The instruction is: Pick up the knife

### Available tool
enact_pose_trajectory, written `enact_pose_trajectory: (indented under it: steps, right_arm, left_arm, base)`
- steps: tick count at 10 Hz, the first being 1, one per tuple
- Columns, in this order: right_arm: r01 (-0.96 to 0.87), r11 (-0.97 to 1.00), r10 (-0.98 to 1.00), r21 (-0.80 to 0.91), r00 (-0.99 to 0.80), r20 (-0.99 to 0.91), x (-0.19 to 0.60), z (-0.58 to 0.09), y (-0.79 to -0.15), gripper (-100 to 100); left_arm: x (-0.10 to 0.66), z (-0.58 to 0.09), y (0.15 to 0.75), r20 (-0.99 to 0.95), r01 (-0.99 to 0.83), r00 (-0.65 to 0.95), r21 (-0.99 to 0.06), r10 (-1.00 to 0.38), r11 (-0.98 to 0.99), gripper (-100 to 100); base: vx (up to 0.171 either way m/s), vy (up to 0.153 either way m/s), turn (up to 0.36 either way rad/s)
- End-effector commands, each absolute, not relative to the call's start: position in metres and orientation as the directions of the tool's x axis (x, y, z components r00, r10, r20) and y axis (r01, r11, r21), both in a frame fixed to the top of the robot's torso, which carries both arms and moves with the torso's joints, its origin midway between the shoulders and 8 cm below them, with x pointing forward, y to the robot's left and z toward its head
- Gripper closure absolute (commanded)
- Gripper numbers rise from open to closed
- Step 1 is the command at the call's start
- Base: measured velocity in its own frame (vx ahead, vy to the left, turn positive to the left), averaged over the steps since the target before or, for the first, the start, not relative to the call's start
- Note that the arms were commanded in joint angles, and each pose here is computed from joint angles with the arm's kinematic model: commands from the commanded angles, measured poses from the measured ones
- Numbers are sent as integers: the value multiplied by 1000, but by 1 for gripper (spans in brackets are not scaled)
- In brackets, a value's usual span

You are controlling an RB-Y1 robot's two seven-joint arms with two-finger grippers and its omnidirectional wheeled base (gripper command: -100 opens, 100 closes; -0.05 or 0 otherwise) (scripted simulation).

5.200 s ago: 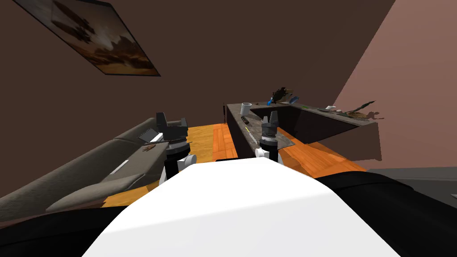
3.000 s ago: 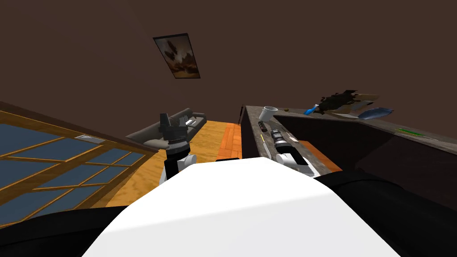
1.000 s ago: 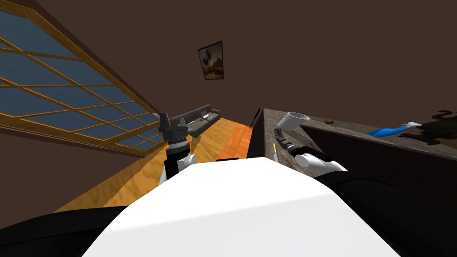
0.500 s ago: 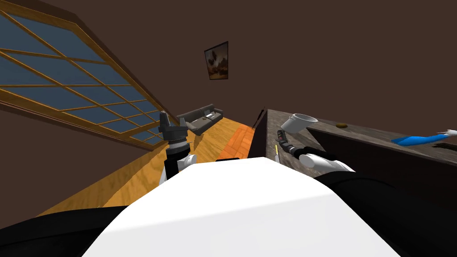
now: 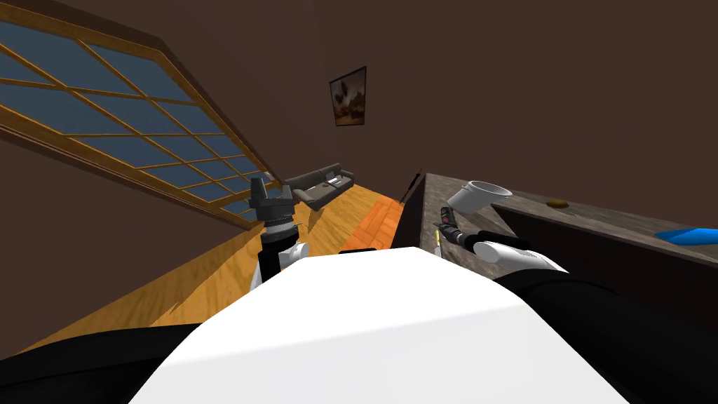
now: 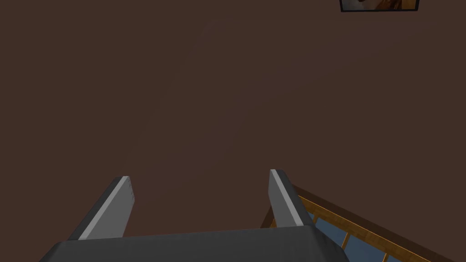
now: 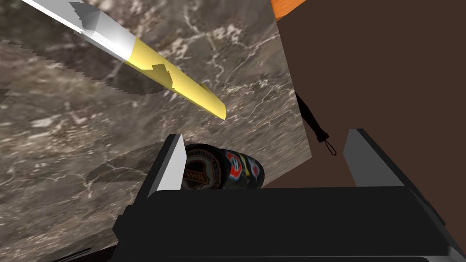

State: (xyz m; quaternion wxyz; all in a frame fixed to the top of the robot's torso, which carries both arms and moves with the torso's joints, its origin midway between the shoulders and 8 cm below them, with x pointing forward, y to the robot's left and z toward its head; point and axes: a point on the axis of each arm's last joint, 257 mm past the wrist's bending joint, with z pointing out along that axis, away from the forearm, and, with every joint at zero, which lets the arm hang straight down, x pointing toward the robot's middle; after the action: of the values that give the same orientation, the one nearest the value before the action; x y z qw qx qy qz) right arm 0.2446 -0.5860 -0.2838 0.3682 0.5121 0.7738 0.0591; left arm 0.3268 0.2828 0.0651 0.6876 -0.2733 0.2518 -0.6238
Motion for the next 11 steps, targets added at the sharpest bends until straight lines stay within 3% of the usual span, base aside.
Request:
enact_pose_trajectory:
  steps: [1,11]
  right_arm:
    - [772,461,847,438,-235,-476,234,-291,-587,-100]
    - [858,439,888,265,-371,-272,174,-323,-572,-100]
  left_arm:
    - [327,65,283,-5,720,95,-690,-995,72,0]
    - [327,65,283,-5,720,95,-690,-995,72,0]
  base:
    - [-46,0,175]
    - [-42,0,139]
